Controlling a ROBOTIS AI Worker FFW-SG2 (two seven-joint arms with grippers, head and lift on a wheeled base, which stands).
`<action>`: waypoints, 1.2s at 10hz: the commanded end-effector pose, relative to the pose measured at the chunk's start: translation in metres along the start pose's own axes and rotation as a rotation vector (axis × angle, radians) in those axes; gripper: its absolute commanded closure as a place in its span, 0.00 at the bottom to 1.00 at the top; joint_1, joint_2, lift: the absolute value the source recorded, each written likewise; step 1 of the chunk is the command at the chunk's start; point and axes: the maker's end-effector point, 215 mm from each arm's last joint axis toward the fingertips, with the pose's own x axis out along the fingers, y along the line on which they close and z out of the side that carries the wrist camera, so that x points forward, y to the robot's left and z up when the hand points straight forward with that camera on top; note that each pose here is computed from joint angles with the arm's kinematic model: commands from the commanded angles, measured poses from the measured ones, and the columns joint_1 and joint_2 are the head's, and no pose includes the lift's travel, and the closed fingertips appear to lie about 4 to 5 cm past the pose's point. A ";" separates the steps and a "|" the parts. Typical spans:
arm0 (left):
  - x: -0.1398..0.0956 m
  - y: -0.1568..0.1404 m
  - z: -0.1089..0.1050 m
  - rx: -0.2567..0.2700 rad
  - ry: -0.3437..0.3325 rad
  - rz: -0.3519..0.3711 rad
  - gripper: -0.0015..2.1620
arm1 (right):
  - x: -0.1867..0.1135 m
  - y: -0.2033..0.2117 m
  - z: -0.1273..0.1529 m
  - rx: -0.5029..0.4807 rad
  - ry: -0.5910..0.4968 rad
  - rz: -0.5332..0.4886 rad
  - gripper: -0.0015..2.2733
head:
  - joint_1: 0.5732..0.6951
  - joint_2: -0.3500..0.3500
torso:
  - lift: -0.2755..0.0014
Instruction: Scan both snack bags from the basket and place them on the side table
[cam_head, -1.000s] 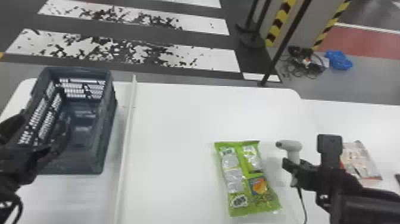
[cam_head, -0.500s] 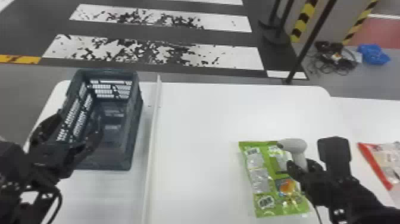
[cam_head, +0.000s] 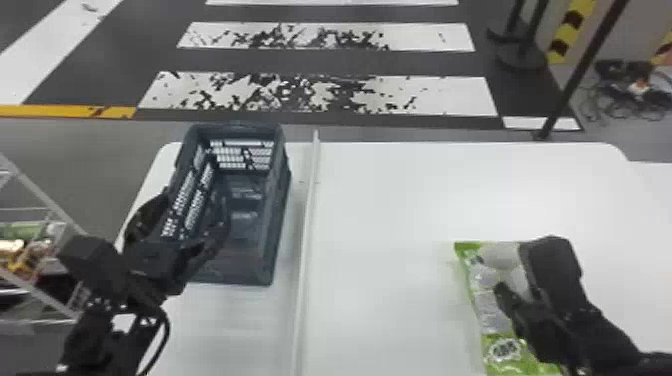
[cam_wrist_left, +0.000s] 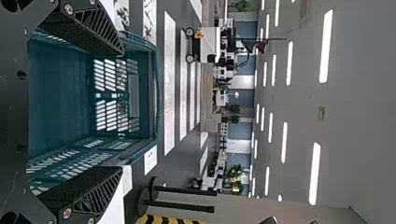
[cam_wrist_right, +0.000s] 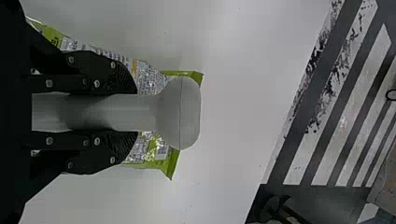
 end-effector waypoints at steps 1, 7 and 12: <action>0.000 0.000 0.000 0.000 0.000 -0.001 0.06 | 0.008 0.009 -0.006 -0.032 0.028 -0.004 0.99 | 1.00 0.59 | 0.72; -0.001 0.001 0.000 -0.004 0.001 -0.001 0.06 | 0.031 0.021 -0.009 -0.167 0.066 -0.101 0.99 | 1.00 0.62 | 0.72; -0.002 0.001 -0.001 -0.004 0.000 0.001 0.06 | 0.029 0.018 -0.007 -0.174 0.062 -0.120 0.99 | 1.00 0.62 | 0.72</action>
